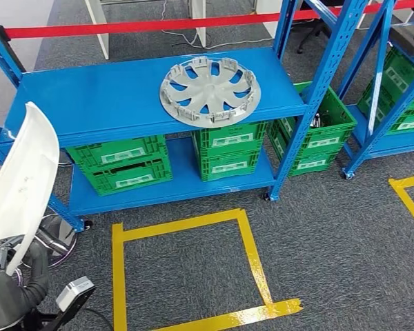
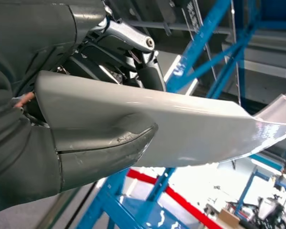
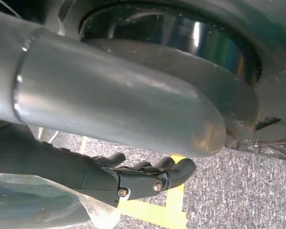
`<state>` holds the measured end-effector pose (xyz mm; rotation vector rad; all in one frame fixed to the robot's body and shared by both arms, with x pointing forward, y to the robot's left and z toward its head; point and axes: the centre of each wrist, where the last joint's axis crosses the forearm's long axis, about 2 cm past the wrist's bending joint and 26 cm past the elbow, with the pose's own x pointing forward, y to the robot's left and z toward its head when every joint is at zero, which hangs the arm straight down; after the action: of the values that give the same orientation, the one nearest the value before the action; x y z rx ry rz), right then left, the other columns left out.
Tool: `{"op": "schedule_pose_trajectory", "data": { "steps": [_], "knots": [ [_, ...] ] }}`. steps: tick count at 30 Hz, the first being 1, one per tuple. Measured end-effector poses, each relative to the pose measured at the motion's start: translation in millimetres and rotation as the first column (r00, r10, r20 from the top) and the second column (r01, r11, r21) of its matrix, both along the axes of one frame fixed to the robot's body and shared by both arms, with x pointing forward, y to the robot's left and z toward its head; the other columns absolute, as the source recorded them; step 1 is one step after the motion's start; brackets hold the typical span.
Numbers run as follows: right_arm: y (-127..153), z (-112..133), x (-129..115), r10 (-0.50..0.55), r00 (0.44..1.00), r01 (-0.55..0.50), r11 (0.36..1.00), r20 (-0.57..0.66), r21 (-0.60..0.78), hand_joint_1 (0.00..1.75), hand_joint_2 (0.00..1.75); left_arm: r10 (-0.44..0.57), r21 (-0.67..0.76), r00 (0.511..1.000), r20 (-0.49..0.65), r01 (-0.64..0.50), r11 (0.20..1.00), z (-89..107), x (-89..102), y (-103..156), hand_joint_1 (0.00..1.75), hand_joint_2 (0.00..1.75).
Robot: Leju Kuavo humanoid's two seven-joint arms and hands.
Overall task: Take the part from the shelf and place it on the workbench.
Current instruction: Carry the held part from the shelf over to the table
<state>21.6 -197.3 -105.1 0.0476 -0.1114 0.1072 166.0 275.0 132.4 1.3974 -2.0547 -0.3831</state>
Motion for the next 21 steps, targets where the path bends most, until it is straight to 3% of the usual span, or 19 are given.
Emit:
{"op": "schedule_pose_trajectory", "data": {
  "steps": [21],
  "knots": [
    [1.8, 0.3, 0.1, 0.005, 1.000, -0.005, 1.000, 0.000, 0.001, 0.00, 0.00, 0.029, -0.018, 0.999, -0.035, -0.029, 0.999, -4.0, -2.4, 2.7, 1.75, 1.75]
  ]
}}
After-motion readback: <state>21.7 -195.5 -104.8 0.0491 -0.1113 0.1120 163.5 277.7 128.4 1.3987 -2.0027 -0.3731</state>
